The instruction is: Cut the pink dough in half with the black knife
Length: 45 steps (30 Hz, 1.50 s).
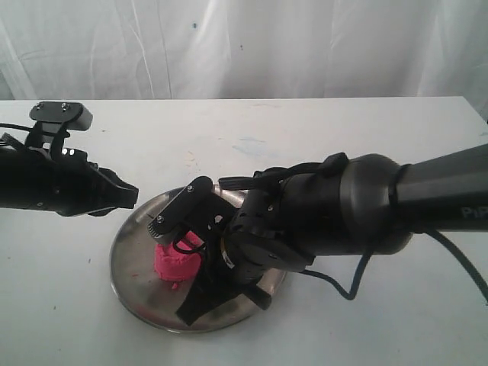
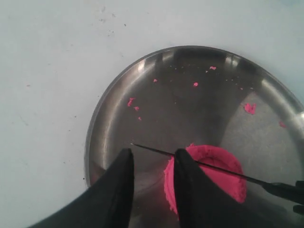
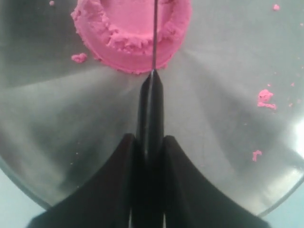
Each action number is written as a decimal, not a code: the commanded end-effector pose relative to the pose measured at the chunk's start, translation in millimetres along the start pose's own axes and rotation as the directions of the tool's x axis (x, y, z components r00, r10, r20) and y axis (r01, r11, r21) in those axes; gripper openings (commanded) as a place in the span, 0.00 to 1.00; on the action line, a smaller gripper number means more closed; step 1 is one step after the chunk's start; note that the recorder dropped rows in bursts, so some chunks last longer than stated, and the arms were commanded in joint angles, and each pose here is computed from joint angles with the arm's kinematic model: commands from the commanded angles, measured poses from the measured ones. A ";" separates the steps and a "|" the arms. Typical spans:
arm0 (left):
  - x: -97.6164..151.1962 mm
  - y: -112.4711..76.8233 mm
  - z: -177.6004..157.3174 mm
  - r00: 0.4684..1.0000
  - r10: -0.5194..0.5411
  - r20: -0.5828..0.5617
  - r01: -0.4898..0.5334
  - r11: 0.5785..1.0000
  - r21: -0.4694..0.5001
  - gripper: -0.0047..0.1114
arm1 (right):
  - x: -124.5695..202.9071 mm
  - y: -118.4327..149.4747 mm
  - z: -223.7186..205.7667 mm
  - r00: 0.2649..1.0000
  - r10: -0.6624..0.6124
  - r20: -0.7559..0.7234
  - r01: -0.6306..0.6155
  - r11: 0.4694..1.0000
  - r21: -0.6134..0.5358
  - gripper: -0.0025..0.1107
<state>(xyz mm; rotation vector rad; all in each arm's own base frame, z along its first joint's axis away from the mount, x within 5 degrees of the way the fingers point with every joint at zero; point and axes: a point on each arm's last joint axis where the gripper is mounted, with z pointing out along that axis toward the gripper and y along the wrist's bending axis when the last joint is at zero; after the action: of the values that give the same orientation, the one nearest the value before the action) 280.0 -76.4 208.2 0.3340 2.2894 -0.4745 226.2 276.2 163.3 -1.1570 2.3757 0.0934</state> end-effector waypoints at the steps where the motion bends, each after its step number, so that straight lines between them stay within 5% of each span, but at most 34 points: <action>1: 3.1 2.3 8.2 1.000 -0.021 -0.023 0.021 1.000 0.005 0.34 | -2.4 -1.8 1.7 1.000 0.008 0.024 -0.008 1.000 -0.004 0.04; 25: 1.3 5.8 27.6 0.998 -0.039 -0.055 0.042 0.998 0.038 0.34 | -1.0 0.4 10.3 1.000 0.006 0.020 -0.006 1.000 -0.014 0.04; 27: 6.7 8.1 34.8 0.995 -0.062 -0.080 0.065 0.997 0.038 0.31 | -0.9 0.3 10.2 1.000 0.006 0.019 -0.006 1.000 -0.013 0.04; 32: -1.3 5.4 40.3 0.997 -0.036 -0.071 0.042 0.995 0.090 0.04 | -0.9 0.3 10.2 1.000 0.006 0.019 -0.006 1.000 -0.013 0.04; 45: 10.6 12.0 57.5 0.990 -0.057 -0.130 0.068 0.994 0.080 0.04 | -0.9 0.3 10.2 1.000 0.006 0.019 -0.006 1.000 -0.013 0.04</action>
<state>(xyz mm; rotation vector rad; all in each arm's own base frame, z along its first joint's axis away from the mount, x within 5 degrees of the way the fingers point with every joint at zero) 313.1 -87.9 165.9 0.3538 2.4006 -0.5689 227.9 280.5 154.4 -1.1637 2.3652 0.1182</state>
